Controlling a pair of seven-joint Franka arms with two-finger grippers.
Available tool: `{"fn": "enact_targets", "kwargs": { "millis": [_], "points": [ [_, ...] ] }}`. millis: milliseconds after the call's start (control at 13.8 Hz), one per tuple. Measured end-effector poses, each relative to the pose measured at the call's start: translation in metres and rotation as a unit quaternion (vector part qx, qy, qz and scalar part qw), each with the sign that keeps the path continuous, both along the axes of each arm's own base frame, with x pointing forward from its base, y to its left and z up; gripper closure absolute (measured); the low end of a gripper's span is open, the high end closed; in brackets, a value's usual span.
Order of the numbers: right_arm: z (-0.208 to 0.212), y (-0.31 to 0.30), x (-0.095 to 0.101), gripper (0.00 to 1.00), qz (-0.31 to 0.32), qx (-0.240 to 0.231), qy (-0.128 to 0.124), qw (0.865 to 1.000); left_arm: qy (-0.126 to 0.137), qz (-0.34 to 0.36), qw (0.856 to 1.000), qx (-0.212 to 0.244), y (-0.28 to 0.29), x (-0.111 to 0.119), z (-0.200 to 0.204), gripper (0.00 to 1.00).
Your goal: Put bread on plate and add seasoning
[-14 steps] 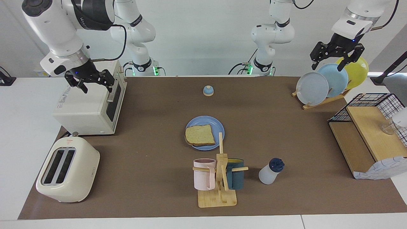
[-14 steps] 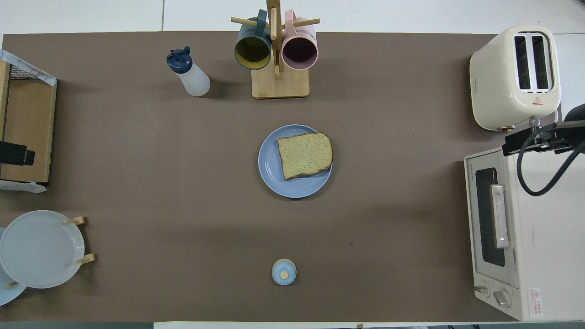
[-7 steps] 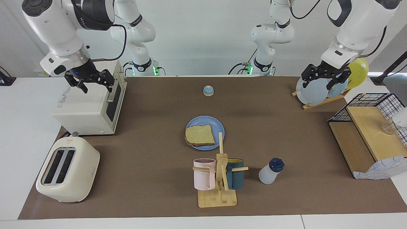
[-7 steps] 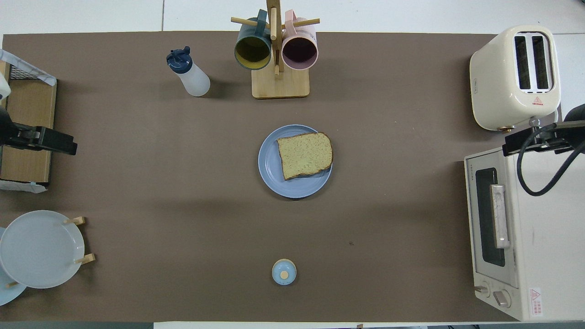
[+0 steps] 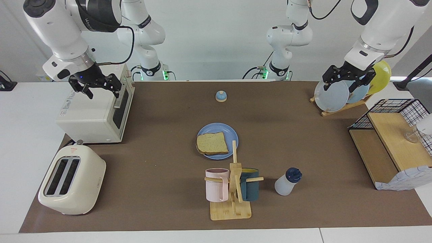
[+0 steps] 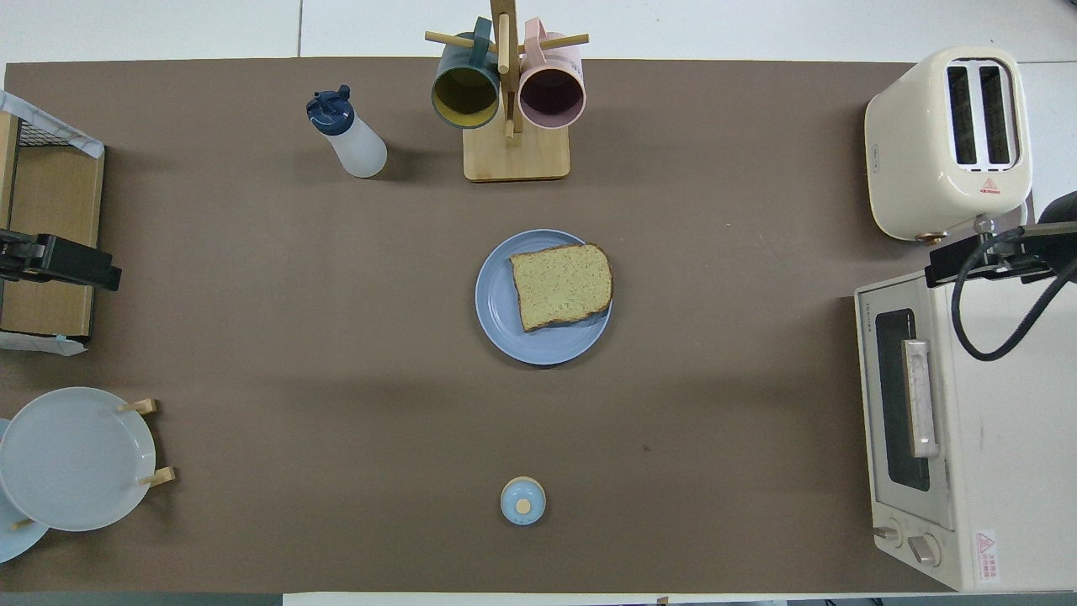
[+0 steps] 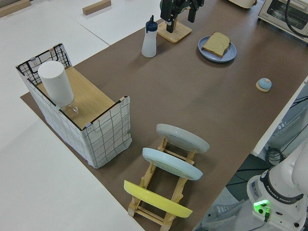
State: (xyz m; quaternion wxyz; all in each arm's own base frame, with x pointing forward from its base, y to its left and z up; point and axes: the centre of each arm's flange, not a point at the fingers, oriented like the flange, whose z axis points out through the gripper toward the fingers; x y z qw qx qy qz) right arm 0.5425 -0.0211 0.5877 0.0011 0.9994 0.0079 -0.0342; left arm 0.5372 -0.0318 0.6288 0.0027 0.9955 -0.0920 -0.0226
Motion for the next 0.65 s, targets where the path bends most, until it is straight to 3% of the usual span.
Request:
{"fn": "enact_targets", "kwargs": {
  "millis": [650],
  "points": [
    [0.0,0.0,0.0,0.0,0.0,0.0,0.0,1.0,0.002,-0.001,1.0,0.0,0.0,-0.0072,-0.0001,0.0]
  ]
}}
